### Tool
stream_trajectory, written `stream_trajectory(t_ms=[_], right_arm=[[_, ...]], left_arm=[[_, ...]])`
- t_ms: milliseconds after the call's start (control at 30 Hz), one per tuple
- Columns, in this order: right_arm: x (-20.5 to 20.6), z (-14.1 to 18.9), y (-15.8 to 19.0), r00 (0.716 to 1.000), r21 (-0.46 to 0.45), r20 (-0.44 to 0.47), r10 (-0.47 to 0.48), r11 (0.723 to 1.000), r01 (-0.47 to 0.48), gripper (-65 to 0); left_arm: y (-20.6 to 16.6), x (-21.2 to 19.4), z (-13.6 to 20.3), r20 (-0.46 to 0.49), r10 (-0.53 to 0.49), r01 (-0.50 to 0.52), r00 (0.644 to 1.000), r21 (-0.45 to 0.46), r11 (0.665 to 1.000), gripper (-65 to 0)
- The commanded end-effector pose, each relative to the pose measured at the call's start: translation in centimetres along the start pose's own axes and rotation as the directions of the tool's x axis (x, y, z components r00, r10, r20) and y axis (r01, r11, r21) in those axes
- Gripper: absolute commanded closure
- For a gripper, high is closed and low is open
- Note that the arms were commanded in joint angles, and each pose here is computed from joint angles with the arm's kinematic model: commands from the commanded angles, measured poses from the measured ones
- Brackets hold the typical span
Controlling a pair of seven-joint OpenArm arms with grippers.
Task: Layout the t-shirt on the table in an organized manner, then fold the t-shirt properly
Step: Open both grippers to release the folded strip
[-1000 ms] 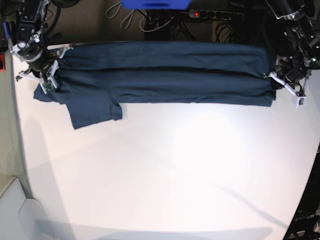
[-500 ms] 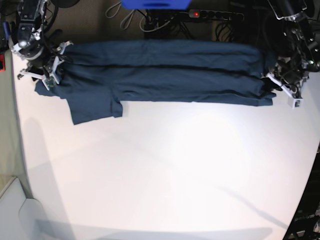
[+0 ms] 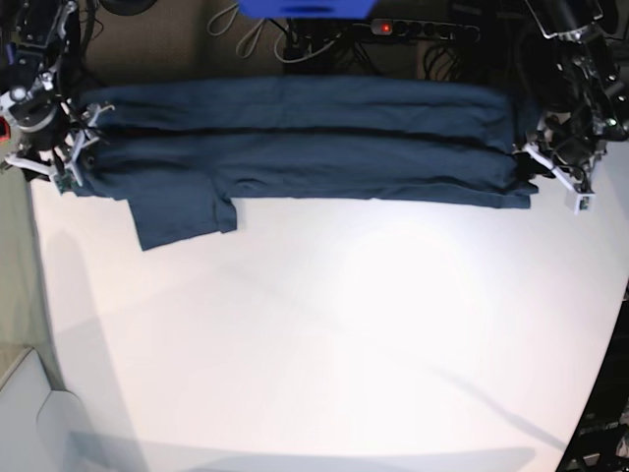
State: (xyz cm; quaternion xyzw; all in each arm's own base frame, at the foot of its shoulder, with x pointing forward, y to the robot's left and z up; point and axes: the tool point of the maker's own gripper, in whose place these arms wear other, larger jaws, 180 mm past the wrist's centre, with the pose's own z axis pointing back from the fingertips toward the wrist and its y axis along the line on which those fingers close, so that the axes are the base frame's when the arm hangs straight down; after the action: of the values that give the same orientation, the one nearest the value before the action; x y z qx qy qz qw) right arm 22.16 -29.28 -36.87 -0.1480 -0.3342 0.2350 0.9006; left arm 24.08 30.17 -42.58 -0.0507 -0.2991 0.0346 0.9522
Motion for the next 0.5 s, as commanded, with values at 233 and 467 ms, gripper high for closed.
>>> stream_trajectory(t_ms=[233, 467], right_arm=[[2.9, 0.9, -2.0, 0.997, -0.063, 0.069, 0.029, 0.998, -0.025, -34.8], [3.9, 1.3, -2.8, 0.995, -0.086, 0.083, 0.046, 0.995, -0.039, -34.8]], left_arm=[[0.8, 1.5, 0.7, 0.031, -0.024, 0.023, 0.999, 0.021, 1.0, -26.0], [0.7, 1.7, 0.7, 0.036, -0.024, 0.024, 0.999, 0.021, 1.0, -25.9]])
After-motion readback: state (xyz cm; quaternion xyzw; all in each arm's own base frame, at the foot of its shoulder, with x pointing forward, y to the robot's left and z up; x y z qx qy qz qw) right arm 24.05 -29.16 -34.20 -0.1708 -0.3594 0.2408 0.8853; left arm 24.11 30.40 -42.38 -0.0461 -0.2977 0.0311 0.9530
